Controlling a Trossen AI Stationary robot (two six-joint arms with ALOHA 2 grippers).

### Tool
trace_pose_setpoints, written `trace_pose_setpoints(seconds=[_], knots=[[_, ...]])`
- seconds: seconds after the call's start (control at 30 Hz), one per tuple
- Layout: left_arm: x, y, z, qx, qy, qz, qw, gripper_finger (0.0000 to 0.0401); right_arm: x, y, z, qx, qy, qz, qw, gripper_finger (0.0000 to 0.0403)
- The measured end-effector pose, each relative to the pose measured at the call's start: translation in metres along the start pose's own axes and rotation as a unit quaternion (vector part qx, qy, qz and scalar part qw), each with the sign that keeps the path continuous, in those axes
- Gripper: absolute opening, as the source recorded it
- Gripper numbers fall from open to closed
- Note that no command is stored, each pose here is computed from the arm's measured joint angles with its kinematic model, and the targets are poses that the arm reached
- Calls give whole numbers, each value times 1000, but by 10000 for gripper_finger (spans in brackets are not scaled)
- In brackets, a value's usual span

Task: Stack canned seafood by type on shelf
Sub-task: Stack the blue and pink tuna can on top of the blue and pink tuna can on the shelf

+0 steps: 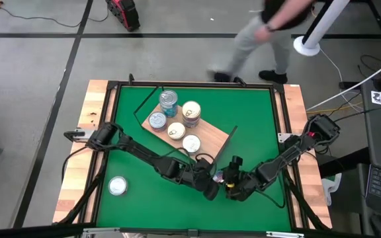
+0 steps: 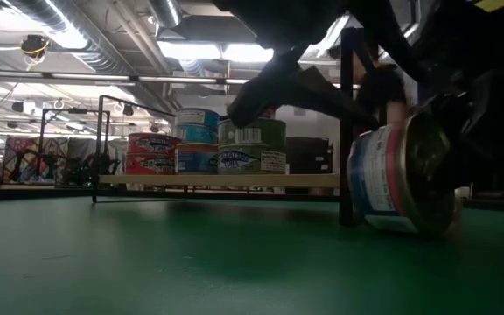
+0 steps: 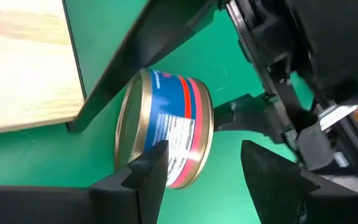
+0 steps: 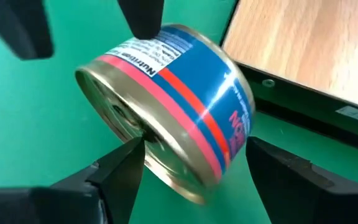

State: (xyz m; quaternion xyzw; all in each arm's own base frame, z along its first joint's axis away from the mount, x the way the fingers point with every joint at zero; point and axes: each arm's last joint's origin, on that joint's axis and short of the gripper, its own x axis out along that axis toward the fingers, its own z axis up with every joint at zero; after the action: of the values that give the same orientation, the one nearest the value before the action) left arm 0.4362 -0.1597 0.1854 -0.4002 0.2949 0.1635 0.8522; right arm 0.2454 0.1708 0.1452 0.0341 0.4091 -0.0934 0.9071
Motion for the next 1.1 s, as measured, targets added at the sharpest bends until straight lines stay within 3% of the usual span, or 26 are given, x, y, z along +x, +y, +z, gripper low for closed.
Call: trace_pose_setpoints(seconds=[0.23,0.73,0.9,1.1], knots=[[2,1,-1,48,1,4,999,196,3,-2,4,10,2,10,1000,280],[-9,-2,3,53,7,6,999,196,2,0,5,15,-5,17,1000,280],[-9,3,1,59,23,25,998,196,2,0,5,15,-5,17,1000,280],[-8,2,-1,52,92,-12,994,196,2,0,5,14,-5,17,1000,280]])
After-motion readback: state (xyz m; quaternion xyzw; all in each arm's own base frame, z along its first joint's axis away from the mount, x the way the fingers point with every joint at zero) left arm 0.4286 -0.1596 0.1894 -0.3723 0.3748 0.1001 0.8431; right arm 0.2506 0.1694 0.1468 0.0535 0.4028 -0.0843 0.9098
